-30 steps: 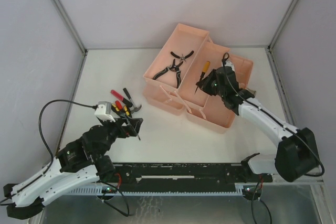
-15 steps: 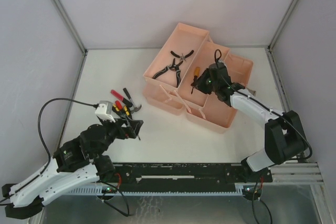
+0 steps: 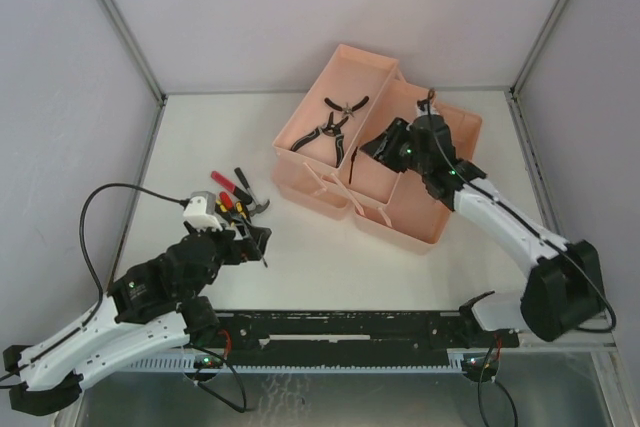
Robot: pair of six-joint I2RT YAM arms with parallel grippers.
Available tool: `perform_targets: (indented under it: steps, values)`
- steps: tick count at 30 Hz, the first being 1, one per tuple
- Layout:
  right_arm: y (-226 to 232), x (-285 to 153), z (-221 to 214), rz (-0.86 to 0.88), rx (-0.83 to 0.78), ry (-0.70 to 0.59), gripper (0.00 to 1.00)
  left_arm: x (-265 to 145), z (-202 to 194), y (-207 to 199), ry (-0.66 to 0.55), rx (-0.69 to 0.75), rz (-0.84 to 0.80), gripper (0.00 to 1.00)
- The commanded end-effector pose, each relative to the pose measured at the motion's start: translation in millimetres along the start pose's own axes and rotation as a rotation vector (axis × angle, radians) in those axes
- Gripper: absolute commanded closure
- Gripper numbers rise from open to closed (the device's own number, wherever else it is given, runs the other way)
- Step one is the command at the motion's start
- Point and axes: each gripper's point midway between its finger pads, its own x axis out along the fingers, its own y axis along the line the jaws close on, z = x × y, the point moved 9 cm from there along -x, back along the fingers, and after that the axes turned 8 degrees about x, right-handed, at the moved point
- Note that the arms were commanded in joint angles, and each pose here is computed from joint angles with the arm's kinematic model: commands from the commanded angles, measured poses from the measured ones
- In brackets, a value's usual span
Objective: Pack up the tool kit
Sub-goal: Place the screwdriver in the toolbox, then pick up the screwdriver from the center of the board.
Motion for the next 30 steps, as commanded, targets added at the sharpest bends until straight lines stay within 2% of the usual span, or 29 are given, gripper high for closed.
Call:
perform_targets:
  steps: [1,6,11,16,19,24,30]
  values:
    - [19,-50,12,0.114,-0.049,-0.157,0.6,-1,9,5,-0.074,-0.097,0.079,0.0]
    - [-2,-86,-1,0.14,-0.038,-0.247,0.54,8,4,13,-0.054,-0.076,0.19,0.0]
    - [-24,-113,-24,0.213,-0.044,-0.254,0.47,28,0,20,0.061,-0.065,0.264,0.0]
    - [-39,-135,-44,0.289,-0.114,-0.218,0.29,45,0,39,0.092,-0.09,0.398,0.0]
    - [-43,-146,-44,0.29,-0.164,-0.245,0.22,55,-1,51,0.13,-0.143,0.416,0.0]
    - [-43,-166,-40,0.32,-0.206,-0.32,0.17,65,3,73,0.141,-0.194,0.503,0.0]
    - [-46,-181,-38,0.315,-0.231,-0.394,0.16,90,2,88,0.17,-0.273,0.505,0.02]
